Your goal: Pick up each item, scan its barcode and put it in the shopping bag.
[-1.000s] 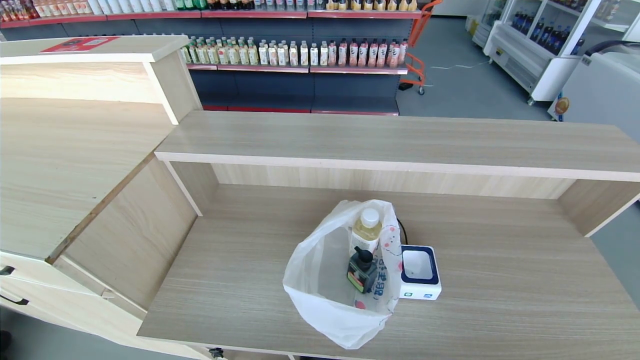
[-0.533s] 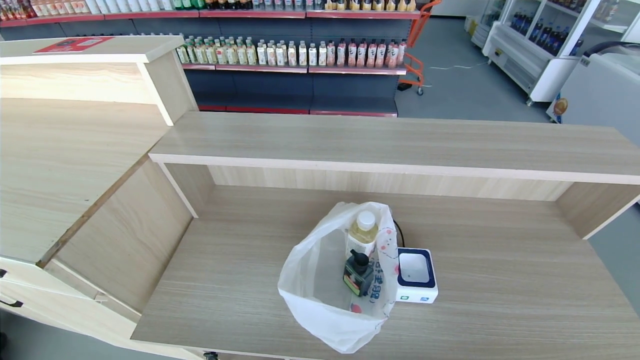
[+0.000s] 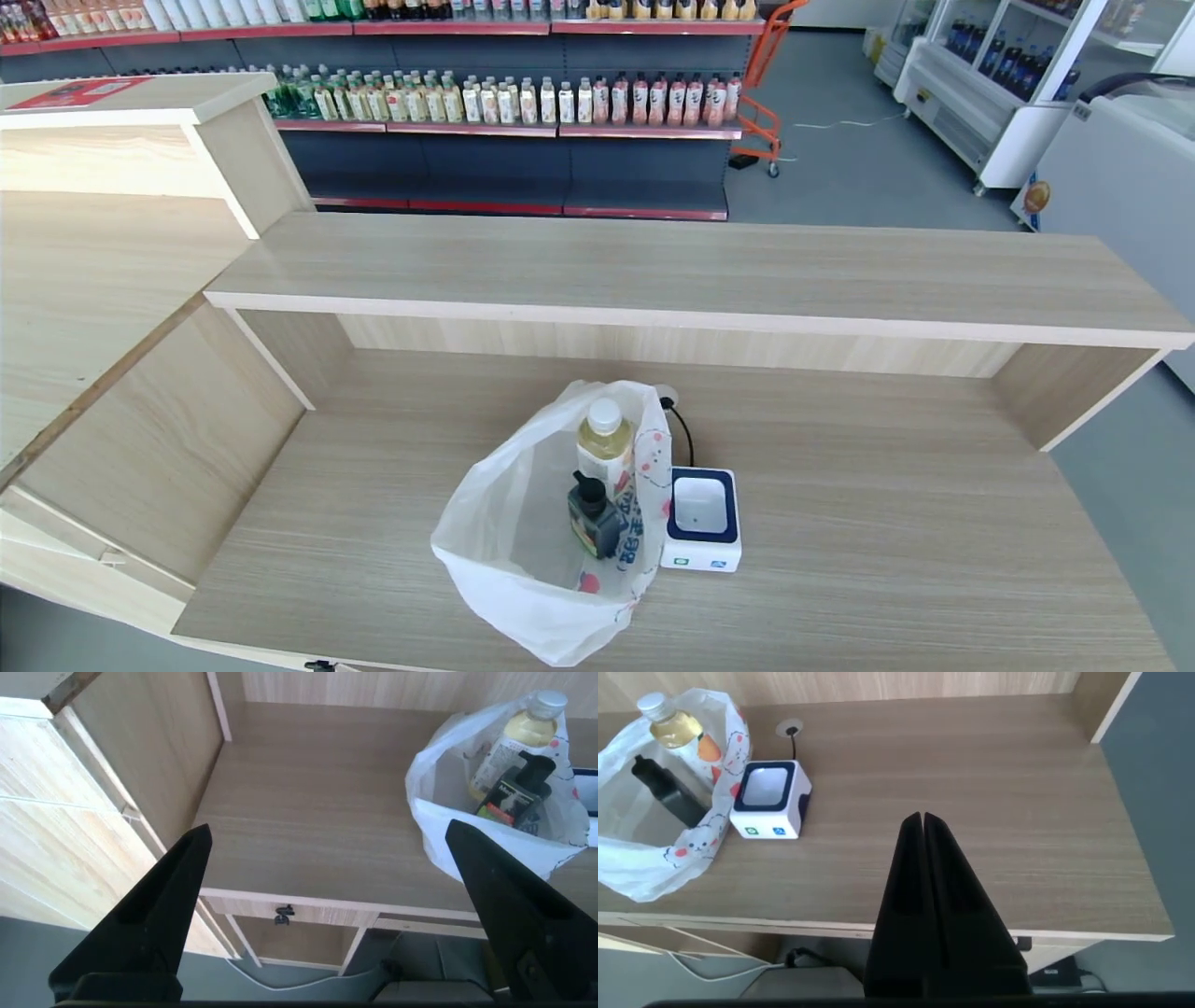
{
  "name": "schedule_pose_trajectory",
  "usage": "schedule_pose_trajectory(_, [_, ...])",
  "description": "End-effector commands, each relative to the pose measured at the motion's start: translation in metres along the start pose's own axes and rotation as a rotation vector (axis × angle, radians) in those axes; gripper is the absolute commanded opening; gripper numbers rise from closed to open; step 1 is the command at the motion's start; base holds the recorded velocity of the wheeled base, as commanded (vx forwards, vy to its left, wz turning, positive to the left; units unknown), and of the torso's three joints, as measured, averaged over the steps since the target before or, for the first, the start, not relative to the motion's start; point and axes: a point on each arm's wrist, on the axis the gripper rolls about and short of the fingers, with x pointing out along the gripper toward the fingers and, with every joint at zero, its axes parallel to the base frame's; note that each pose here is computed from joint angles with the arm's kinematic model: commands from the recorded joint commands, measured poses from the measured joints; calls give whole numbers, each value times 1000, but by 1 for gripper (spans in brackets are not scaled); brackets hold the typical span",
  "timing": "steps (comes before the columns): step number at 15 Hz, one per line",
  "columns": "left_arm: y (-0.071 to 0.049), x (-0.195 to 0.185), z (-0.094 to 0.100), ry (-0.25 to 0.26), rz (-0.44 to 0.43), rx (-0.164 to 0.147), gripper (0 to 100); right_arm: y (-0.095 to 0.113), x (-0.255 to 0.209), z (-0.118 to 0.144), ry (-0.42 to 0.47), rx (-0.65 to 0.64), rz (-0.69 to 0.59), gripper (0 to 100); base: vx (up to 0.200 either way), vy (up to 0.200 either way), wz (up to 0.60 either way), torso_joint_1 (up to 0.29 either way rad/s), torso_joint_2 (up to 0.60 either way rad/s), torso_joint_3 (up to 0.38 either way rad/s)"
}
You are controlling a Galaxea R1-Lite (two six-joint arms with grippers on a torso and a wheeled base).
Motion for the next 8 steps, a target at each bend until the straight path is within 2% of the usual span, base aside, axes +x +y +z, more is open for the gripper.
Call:
schedule_pose_trajectory(1, [0, 0, 0, 0, 0, 2, 100, 0, 0, 0, 5, 0, 0, 0, 0, 0, 0, 0, 0, 0])
schedule_pose_trajectory(3, [0, 0, 0, 0, 0, 1, 100, 0, 0, 0, 5, 0, 0, 0, 200, 0, 0, 2, 2, 5])
schedule_pose_trajectory(8, [0, 0, 0, 0, 0, -1, 100, 0, 0, 0, 5, 0, 0, 0, 0, 0, 0, 0, 0, 0])
